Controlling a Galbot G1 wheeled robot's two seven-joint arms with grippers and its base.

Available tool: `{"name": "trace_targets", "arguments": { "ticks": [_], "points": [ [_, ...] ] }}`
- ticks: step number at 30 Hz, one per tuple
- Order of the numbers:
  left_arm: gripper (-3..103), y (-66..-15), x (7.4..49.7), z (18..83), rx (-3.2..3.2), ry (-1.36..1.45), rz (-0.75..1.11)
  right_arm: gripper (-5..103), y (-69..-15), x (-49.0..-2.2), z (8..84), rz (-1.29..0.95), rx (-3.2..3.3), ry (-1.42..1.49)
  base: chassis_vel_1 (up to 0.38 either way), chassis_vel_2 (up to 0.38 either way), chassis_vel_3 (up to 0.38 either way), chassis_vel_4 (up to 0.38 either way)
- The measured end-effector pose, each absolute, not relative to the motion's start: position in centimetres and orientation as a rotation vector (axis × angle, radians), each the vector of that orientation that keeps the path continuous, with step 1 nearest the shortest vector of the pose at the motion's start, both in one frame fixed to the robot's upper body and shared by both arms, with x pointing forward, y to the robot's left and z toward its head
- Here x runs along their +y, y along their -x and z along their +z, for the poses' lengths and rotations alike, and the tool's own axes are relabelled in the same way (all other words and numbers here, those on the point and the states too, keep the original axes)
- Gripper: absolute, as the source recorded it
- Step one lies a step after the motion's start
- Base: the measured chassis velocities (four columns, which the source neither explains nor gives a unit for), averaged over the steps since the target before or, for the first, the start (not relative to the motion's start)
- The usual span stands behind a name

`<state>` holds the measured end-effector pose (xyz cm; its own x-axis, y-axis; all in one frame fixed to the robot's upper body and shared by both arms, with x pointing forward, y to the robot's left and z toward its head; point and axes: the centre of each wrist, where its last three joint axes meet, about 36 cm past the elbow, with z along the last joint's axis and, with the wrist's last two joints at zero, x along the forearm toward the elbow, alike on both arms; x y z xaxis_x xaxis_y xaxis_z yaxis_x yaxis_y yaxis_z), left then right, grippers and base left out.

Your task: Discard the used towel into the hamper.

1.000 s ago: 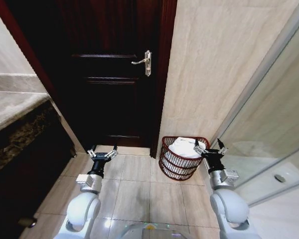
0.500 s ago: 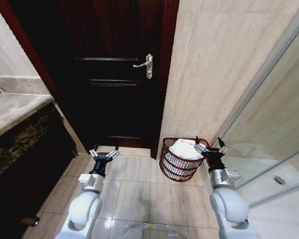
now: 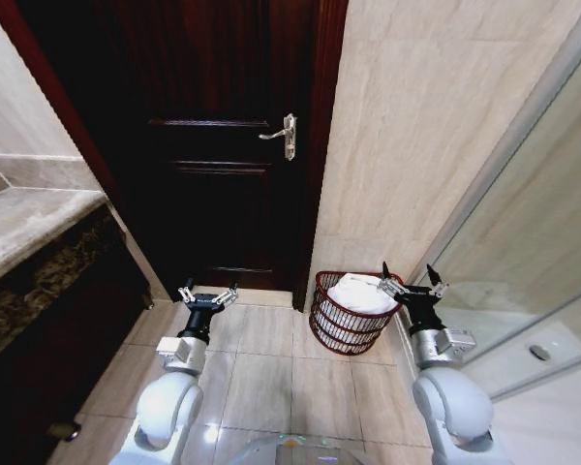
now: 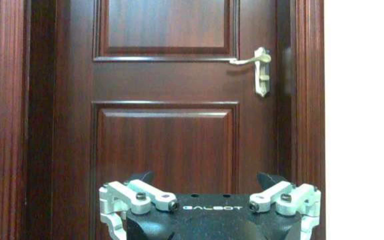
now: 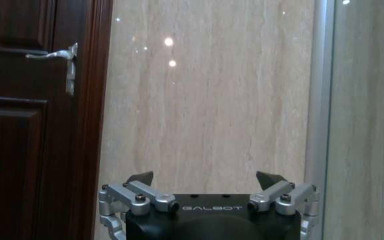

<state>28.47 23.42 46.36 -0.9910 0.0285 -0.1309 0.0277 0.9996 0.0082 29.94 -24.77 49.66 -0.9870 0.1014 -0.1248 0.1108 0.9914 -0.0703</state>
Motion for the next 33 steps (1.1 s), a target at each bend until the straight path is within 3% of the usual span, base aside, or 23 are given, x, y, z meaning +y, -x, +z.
{"name": "trace_targets", "arguments": {
  "ticks": [33],
  "points": [
    [100,-28.5,23.6,46.6,3.002,-0.064,0.002,100,-28.7,-24.3,50.6,-0.116,3.059,-0.223,0.0,0.0,0.0,0.0]
  ]
}}
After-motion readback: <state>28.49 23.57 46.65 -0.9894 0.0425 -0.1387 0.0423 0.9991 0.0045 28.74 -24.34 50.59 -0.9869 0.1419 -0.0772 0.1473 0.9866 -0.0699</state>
